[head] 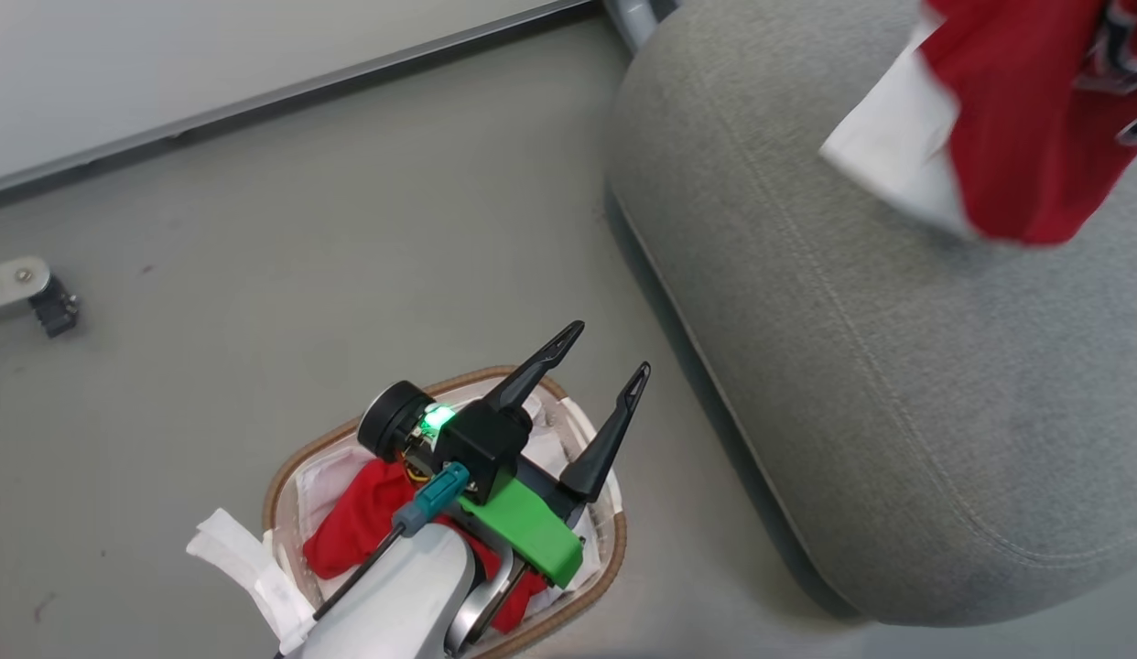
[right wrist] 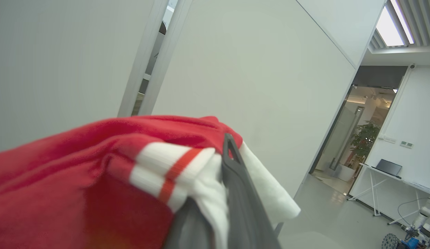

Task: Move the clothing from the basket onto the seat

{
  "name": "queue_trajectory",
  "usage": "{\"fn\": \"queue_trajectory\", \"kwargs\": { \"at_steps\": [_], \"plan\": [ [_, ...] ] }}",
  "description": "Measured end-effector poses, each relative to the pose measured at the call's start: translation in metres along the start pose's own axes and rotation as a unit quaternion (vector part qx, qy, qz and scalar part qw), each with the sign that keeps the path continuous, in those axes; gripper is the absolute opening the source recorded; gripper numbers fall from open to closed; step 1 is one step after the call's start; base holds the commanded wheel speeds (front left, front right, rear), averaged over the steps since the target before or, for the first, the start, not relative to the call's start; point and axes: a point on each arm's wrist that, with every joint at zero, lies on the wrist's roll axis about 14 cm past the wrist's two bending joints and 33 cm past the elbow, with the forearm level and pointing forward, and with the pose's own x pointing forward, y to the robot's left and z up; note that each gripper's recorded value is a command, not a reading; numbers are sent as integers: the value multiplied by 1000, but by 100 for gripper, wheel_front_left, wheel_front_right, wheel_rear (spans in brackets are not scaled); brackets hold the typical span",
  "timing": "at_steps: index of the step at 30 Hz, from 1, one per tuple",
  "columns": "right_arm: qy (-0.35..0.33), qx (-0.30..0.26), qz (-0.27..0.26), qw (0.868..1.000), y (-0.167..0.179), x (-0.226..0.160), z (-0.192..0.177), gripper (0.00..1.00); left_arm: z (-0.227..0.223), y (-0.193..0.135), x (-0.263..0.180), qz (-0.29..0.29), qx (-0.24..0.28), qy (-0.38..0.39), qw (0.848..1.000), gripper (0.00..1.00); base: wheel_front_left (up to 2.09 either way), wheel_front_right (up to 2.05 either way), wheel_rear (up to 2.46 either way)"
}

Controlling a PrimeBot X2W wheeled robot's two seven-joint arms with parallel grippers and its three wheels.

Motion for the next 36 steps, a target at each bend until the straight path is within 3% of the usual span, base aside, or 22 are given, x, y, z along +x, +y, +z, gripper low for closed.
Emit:
{"fn": "queue_trajectory", "kwargs": {
  "at_steps": [4,9,17,24,25,27,28,30,36],
  "plan": [
    [9,-31,-1,999,-8,23,-7,0,-2,11,-6,17,-3,0,1000,100,0,0,0],
    [66,-44,12,997,3,26,-56,0,-10,22,-13,33,-7,7,999,100,0,0,0],
    [233,5,20,972,45,-40,-191,0,-28,43,-18,51,-9,23,998,100,0,0,0],
    [307,26,44,950,89,-90,-243,0,-48,52,-17,50,-16,43,998,100,0,0,0],
    [314,28,42,948,89,-97,-246,5,-49,51,-16,48,-18,44,998,100,0,0,0],
    [321,26,42,946,89,-108,-248,29,-51,49,-14,44,-19,46,998,100,0,0,0],
    [321,26,41,946,89,-111,-247,71,-52,49,-13,43,-20,46,998,100,0,0,0],
    [324,31,38,945,91,-119,-246,100,-53,49,-12,42,-20,48,998,100,0,0,0],
    [327,54,31,943,98,-142,-237,100,-40,52,-10,54,-21,34,998,100,0,0,0]
  ]
}}
